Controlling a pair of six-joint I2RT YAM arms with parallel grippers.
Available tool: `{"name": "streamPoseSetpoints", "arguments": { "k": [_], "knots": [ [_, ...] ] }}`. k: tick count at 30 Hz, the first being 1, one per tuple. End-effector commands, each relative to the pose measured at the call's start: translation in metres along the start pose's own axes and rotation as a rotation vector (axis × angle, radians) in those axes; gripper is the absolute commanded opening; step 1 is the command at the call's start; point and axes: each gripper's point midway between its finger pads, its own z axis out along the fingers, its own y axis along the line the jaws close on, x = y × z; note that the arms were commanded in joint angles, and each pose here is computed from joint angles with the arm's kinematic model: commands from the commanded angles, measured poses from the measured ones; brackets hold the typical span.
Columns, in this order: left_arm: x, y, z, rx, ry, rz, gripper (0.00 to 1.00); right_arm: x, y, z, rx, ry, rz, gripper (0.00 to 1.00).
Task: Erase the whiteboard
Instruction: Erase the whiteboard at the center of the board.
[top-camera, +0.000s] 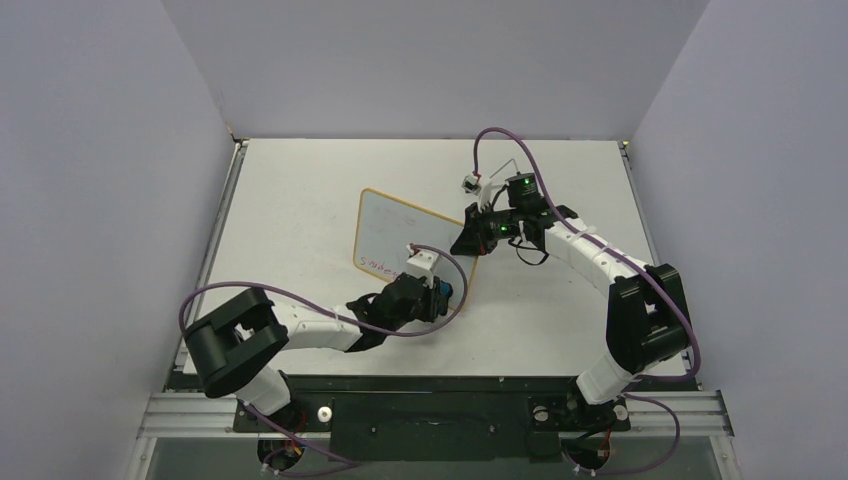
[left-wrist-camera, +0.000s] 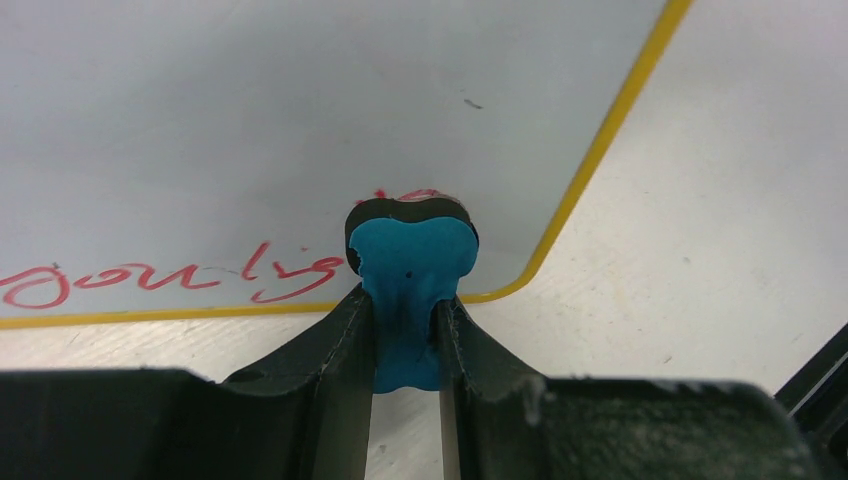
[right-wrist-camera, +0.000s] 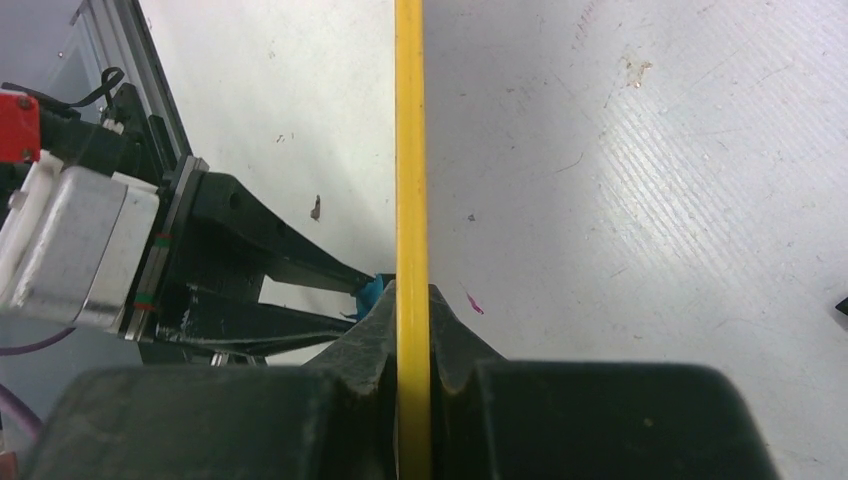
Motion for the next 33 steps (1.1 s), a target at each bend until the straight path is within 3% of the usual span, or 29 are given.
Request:
{"name": "streamPoseSetpoints", "arguments": {
  "k": [1,11,16,25,29,33],
  "knots": [
    [-0.029,-0.021,0.006,0.026,-0.084,-0.012,0.0,-0.003,0.01,0.0,-0.025,0.004,-0.009,0.0],
    [-0.033,0.046,-0.002,-0.125,-0.094,-0.115,0.0,-0.003,0.011,-0.002,-0.025,0.001,-0.011,0.0],
    [-0.034,0.03,0.004,-0.087,-0.081,-0.097,0.0,-0.004,0.011,-0.001,-0.026,0.001,-0.012,0.0],
    [-0.036,-0.039,0.01,0.048,-0.078,-0.038,0.0,-0.003,0.011,0.0,-0.026,0.005,-0.009,0.0],
    [-0.032,-0.038,0.012,0.04,-0.072,-0.035,0.0,-0.003,0.011,-0.001,-0.026,0.003,-0.01,0.0],
    [-0.024,-0.012,0.012,-0.027,-0.059,-0.047,0.0,-0.005,0.011,-0.002,-0.025,-0.001,-0.013,0.0]
  ]
}}
